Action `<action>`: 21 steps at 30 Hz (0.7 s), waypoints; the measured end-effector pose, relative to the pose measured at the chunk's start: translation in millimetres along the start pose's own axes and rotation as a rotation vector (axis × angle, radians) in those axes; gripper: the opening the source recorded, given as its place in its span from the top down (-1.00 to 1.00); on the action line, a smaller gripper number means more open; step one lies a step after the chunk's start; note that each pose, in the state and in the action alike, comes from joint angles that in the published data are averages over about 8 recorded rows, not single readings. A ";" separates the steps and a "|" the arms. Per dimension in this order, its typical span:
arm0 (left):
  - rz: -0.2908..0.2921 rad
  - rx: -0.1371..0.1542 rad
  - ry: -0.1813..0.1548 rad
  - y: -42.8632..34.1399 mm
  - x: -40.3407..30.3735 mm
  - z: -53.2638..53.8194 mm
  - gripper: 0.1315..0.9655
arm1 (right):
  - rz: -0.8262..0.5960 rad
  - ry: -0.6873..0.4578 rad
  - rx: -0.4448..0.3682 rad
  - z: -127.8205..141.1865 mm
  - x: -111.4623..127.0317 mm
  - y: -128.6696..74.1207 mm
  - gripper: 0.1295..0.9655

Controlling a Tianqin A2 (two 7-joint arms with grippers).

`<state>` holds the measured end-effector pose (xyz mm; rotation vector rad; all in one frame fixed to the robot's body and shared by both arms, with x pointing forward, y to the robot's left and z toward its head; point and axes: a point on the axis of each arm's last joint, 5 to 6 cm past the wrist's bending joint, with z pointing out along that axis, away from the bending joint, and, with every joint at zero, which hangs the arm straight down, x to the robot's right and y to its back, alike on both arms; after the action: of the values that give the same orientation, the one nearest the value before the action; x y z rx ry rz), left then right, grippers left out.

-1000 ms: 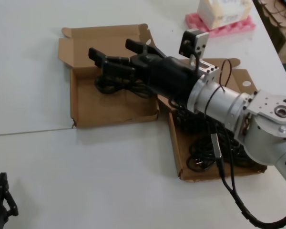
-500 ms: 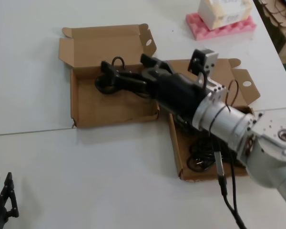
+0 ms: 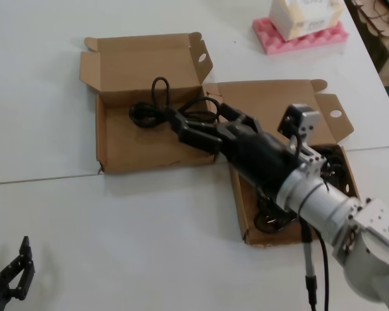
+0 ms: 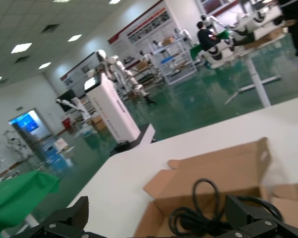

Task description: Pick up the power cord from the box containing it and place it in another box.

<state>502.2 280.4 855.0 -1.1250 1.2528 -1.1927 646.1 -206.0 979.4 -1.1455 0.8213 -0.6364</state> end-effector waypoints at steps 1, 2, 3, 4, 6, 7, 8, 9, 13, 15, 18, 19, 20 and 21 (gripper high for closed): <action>0.000 0.000 0.000 0.0 0.0 0.0 0.35 | 0.004 0.009 0.001 -2.8 0.5 2.6 -1.00; 0.000 0.000 0.000 0.0 0.0 0.0 0.30 | 0.008 0.019 0.002 -5.7 0.9 5.2 -1.00; 0.000 0.000 0.000 0.0 0.0 0.0 0.24 | 0.012 0.028 0.003 -8.4 1.4 7.6 -1.00; 0.000 0.000 0.000 0.0 0.0 0.0 0.19 | 0.016 0.038 0.004 -11.3 1.8 10.1 -1.00; 0.000 0.000 0.000 0.0 0.0 0.0 0.14 | 0.024 0.057 0.006 -17.3 2.7 15.1 -1.00; 0.000 0.000 0.000 0.0 0.0 0.0 0.08 | 0.028 0.067 0.007 -20.3 3.1 17.5 -1.00; 0.000 0.000 0.000 0.0 0.0 0.0 0.01 | 0.031 0.077 0.008 -23.3 3.6 19.9 -1.00; 0.000 0.000 0.000 0.0 0.0 0.0 -0.05 | 0.035 0.087 0.009 -26.4 4.0 22.3 -1.00; 0.000 0.000 0.000 0.0 0.0 0.0 -0.30 | 0.048 0.128 0.011 -38.9 5.6 31.5 -1.00; 0.000 0.000 0.000 0.0 0.0 0.0 -0.37 | 0.053 0.149 0.013 -45.3 6.3 35.8 -1.00; 0.000 0.000 0.000 0.0 0.0 0.0 -0.51 | 0.061 0.180 0.014 -55.1 7.3 42.2 -1.00; 0.000 0.000 0.000 0.0 0.0 0.0 -0.55 | 0.064 0.191 0.014 -58.5 7.7 44.3 -1.00; 0.000 0.000 0.000 0.0 0.0 0.0 -0.60 | 0.066 0.201 0.015 -61.7 8.0 46.3 -1.00; 0.000 0.000 0.000 0.0 0.0 0.0 -0.64 | 0.068 0.212 0.015 -65.2 8.3 48.3 -1.00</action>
<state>502.2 280.4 855.0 -1.1250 1.2528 -1.1927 598.1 -232.5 919.0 -1.0434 1.0301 -0.7144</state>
